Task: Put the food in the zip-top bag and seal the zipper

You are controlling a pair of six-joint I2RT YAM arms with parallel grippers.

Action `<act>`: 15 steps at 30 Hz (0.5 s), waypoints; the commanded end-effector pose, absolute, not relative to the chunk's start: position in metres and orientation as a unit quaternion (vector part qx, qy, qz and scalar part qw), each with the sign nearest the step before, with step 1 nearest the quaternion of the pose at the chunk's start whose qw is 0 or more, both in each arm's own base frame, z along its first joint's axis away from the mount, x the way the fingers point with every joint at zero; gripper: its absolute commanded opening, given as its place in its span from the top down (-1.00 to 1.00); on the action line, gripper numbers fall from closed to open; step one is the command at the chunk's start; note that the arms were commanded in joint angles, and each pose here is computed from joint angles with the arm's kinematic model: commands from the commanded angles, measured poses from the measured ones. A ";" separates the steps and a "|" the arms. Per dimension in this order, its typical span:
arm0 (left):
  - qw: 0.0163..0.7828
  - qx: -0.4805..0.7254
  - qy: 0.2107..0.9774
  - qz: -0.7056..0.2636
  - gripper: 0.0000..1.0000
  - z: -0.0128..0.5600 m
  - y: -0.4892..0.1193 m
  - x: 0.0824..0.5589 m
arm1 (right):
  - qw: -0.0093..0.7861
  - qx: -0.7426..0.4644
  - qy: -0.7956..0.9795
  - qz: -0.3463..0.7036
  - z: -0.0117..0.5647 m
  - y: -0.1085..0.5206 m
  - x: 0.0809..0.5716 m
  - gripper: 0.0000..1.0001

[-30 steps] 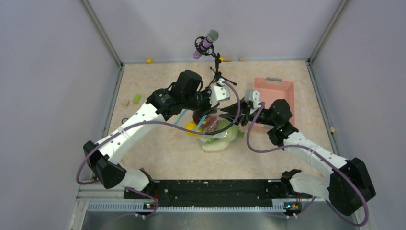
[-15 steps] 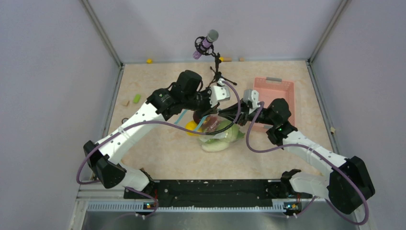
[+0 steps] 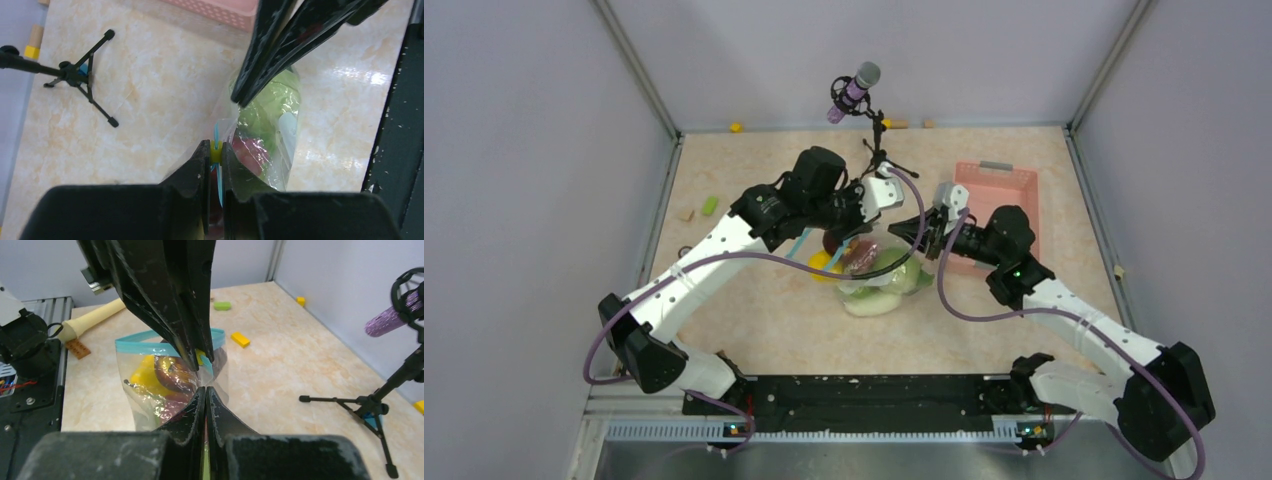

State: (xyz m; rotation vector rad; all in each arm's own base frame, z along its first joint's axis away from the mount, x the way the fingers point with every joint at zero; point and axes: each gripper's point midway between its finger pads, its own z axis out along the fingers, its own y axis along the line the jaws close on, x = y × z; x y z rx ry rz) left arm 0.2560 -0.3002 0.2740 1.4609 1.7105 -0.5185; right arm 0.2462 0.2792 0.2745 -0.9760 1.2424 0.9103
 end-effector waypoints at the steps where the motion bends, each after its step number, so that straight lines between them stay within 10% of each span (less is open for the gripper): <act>1: 0.422 0.570 0.687 -0.162 0.99 0.277 -0.292 0.272 | 0.647 -0.421 0.521 0.364 0.298 0.270 0.243 1.00; 9: 0.431 0.582 0.655 -0.216 1.00 0.290 -0.300 0.250 | 0.629 -0.462 0.480 0.401 0.298 0.282 0.228 1.00; 15: 0.429 0.596 0.638 -0.232 1.00 0.293 -0.301 0.240 | 0.629 -0.470 0.456 0.419 0.302 0.288 0.224 0.33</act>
